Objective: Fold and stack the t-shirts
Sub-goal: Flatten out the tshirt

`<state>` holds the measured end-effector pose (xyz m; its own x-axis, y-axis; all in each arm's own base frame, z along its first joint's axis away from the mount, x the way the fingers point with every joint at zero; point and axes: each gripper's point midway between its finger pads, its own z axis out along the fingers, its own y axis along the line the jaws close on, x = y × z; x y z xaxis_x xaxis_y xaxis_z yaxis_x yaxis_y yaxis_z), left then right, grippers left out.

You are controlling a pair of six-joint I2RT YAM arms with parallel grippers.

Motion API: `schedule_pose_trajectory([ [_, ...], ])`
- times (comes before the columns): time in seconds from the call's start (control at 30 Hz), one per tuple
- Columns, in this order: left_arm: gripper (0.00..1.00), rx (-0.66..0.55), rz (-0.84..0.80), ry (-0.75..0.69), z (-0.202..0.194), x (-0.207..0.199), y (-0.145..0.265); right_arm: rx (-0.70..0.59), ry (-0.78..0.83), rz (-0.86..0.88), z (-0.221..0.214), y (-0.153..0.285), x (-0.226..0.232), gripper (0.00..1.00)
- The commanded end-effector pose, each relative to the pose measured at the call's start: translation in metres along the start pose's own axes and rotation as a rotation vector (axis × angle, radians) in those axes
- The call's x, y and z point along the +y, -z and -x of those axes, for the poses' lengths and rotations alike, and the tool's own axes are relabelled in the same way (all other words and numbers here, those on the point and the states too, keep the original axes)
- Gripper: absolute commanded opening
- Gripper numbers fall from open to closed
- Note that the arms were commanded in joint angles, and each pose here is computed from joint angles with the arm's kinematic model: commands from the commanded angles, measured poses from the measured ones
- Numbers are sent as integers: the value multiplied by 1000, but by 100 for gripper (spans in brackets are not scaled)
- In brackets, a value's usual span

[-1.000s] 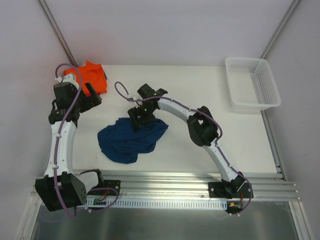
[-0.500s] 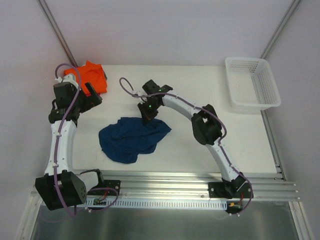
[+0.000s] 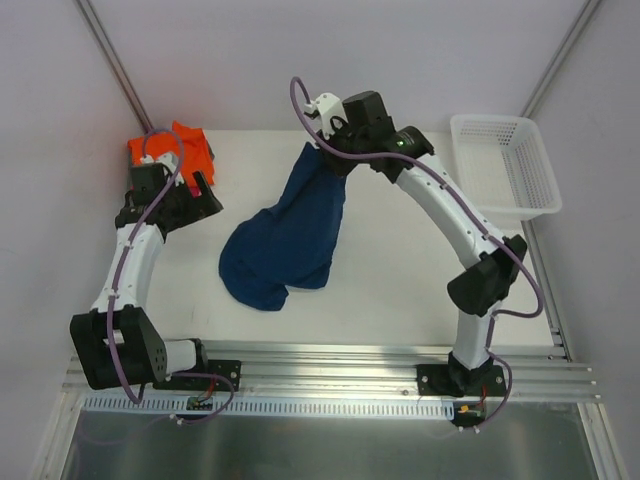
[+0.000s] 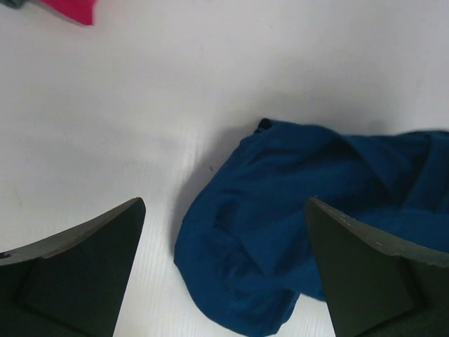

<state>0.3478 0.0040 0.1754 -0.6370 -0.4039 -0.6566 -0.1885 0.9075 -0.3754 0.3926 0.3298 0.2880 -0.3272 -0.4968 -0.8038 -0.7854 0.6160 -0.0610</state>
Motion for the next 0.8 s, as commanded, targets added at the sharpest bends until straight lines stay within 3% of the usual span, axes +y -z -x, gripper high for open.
schedule_pose_trajectory([
  [0.0,99,39,-111,-117,-6,-33,-13,-5,46,-95,0,24,-16,1],
  [0.07,99,73,-161,-179,-14,-54,-19,58,24,-99,-25,22,-20,1],
  [0.2,99,116,-207,-161,-10,-71,-35,106,-81,-116,-53,27,-34,1],
  [0.53,99,172,-211,-203,-15,-84,-64,16,-112,-360,-32,71,-109,1],
  [0.77,99,186,-255,-266,-15,-115,-79,-44,-174,-519,-24,103,-167,0],
])
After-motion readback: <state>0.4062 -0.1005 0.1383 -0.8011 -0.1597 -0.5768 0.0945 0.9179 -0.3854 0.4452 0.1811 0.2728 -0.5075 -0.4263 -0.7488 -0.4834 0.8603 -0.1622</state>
